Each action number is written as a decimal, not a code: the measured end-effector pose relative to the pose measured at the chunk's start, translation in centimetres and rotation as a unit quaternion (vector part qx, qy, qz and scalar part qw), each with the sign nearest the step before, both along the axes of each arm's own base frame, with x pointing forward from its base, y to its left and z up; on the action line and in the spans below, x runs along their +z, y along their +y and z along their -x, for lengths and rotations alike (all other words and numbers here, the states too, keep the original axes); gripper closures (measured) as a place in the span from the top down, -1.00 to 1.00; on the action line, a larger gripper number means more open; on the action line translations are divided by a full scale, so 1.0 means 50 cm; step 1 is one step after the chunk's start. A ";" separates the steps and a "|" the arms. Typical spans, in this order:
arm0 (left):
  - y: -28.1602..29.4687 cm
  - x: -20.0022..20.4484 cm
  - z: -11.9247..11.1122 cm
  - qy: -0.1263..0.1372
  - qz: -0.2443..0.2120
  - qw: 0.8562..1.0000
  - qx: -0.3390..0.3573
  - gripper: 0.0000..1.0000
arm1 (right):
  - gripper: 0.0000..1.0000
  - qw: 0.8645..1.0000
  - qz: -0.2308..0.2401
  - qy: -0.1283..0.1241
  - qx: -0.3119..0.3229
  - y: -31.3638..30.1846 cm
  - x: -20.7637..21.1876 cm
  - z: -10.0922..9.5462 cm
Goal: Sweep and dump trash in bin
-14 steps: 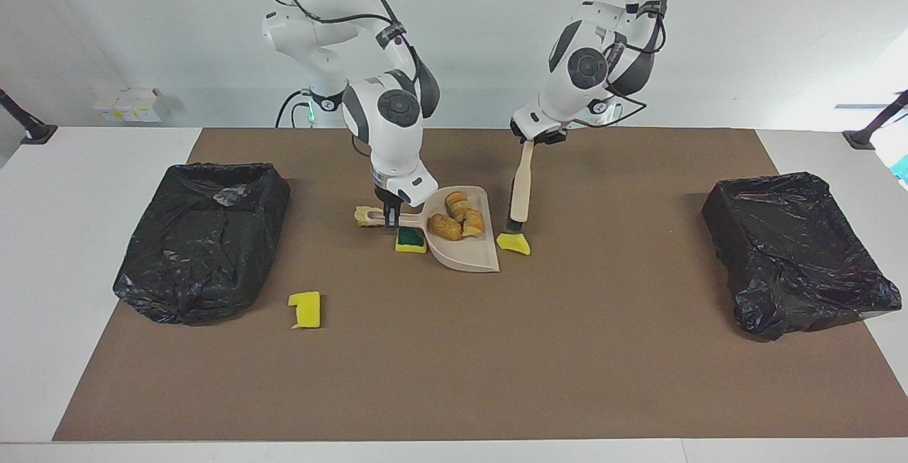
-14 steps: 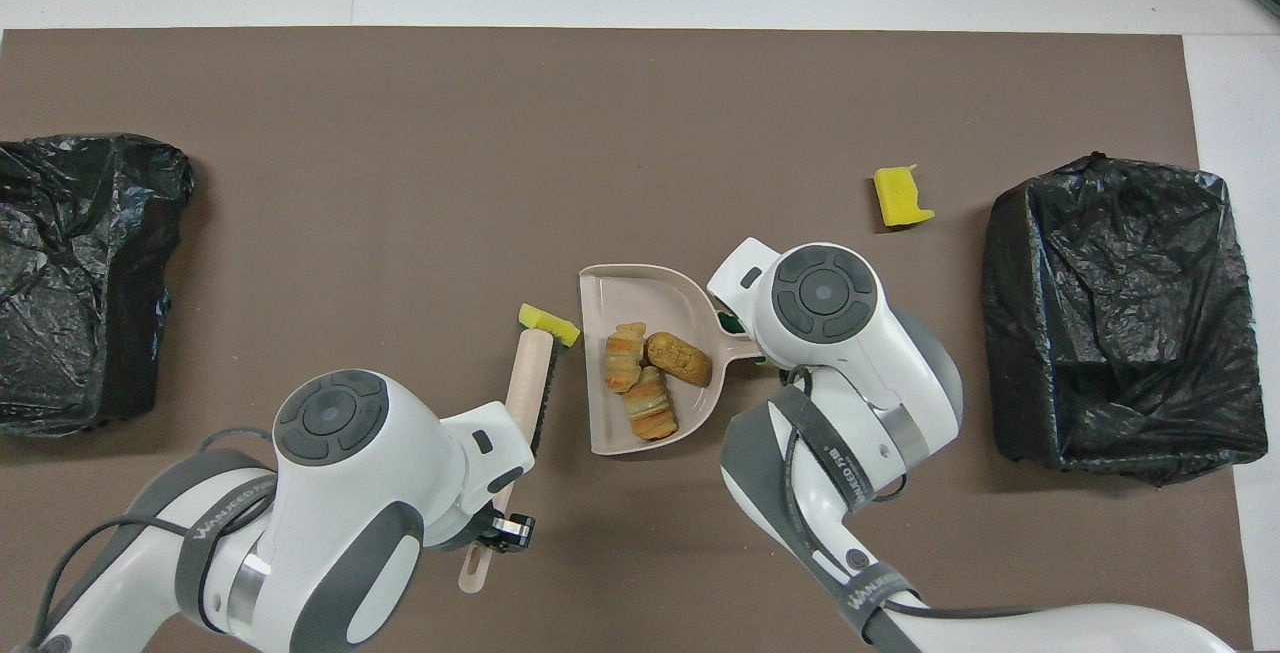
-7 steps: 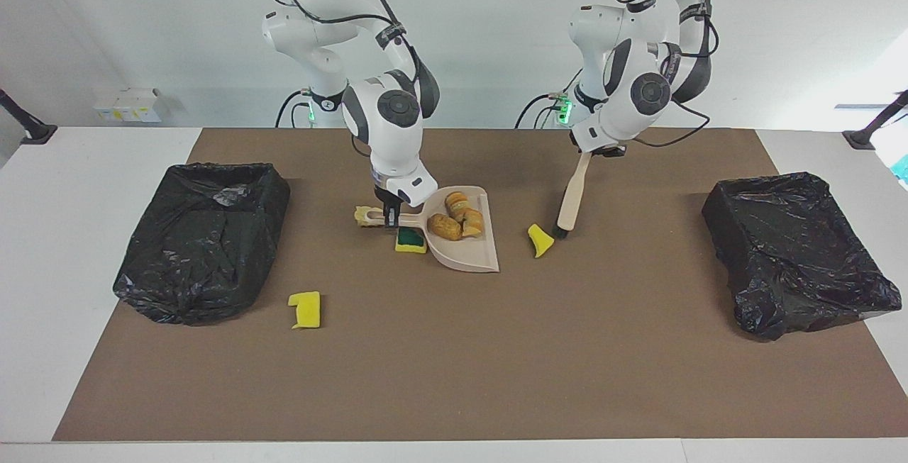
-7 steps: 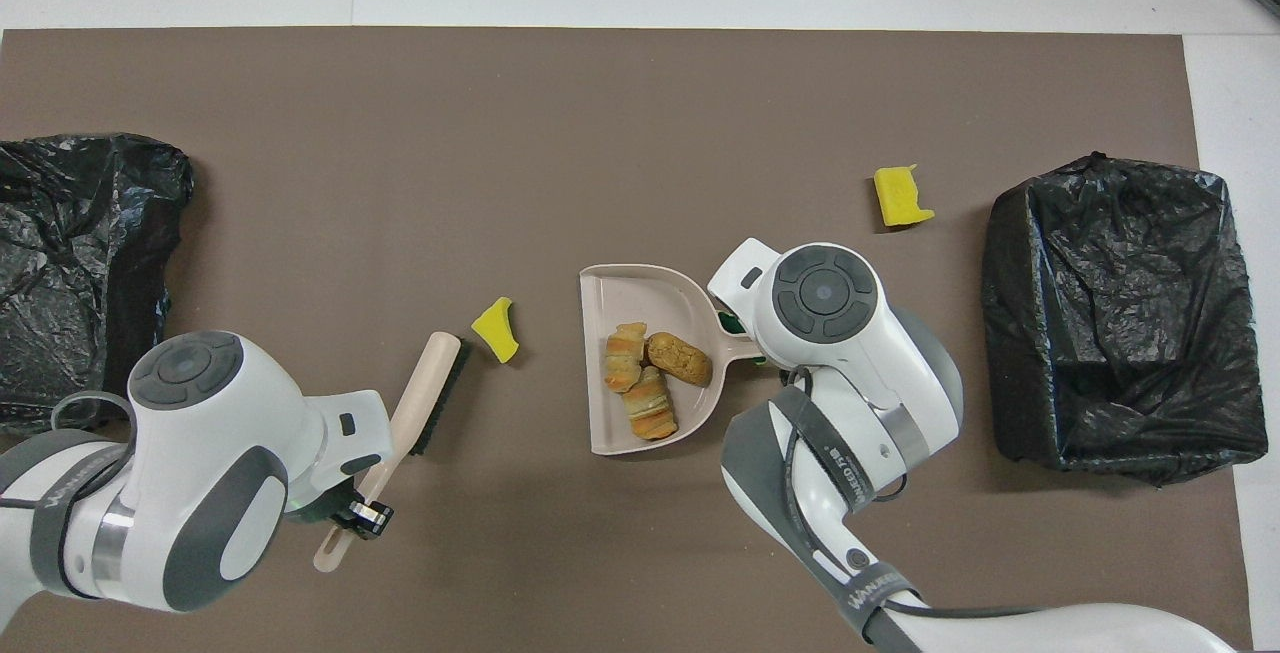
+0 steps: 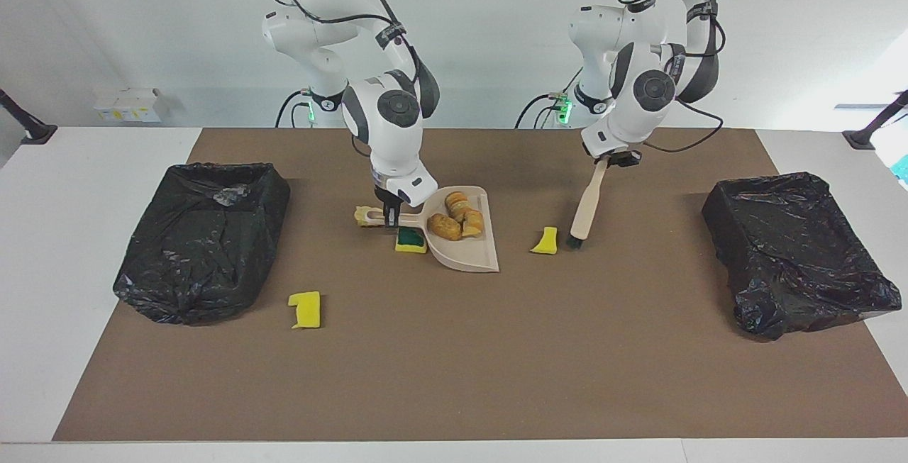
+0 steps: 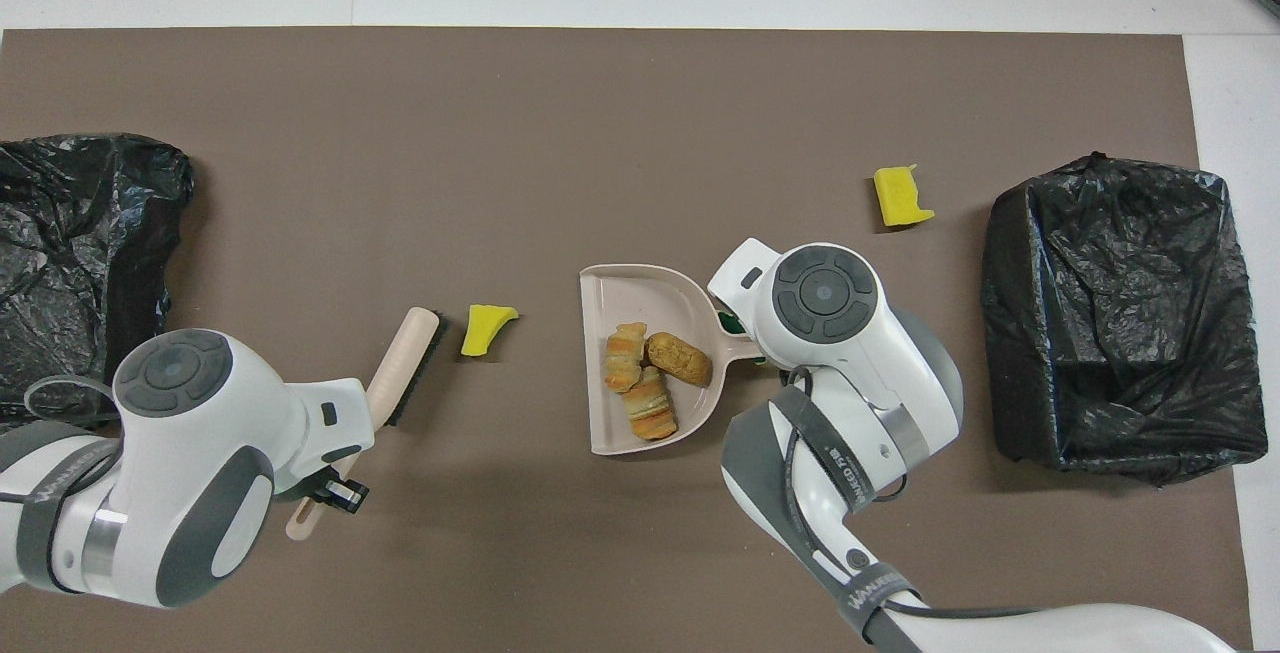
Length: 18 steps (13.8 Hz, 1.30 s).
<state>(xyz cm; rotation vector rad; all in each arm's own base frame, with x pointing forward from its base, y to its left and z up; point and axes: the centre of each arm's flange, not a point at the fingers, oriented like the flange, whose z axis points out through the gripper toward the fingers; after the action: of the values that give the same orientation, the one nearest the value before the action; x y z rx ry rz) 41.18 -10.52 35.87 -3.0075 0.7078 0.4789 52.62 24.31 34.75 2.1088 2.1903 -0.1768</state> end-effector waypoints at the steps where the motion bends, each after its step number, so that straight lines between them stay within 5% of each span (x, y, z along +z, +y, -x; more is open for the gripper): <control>1: 0.014 0.000 -0.011 -0.009 0.000 1.000 0.018 -0.48 | -0.35 1.000 0.000 0.000 0.000 0.000 0.000 0.000; 10: -0.056 -0.015 -0.050 -0.053 -0.028 0.988 0.145 -0.48 | -0.35 1.000 0.000 0.000 0.000 0.000 0.000 0.000; 18: -0.264 -0.053 0.017 -0.004 0.036 0.986 0.160 -0.48 | -0.35 1.000 0.000 -0.001 -0.006 0.002 0.002 0.005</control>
<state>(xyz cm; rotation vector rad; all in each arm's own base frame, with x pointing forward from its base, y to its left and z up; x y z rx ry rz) 40.35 -23.72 33.21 -3.2014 0.2435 0.4572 52.40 24.43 34.83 2.1203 2.1770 -0.1759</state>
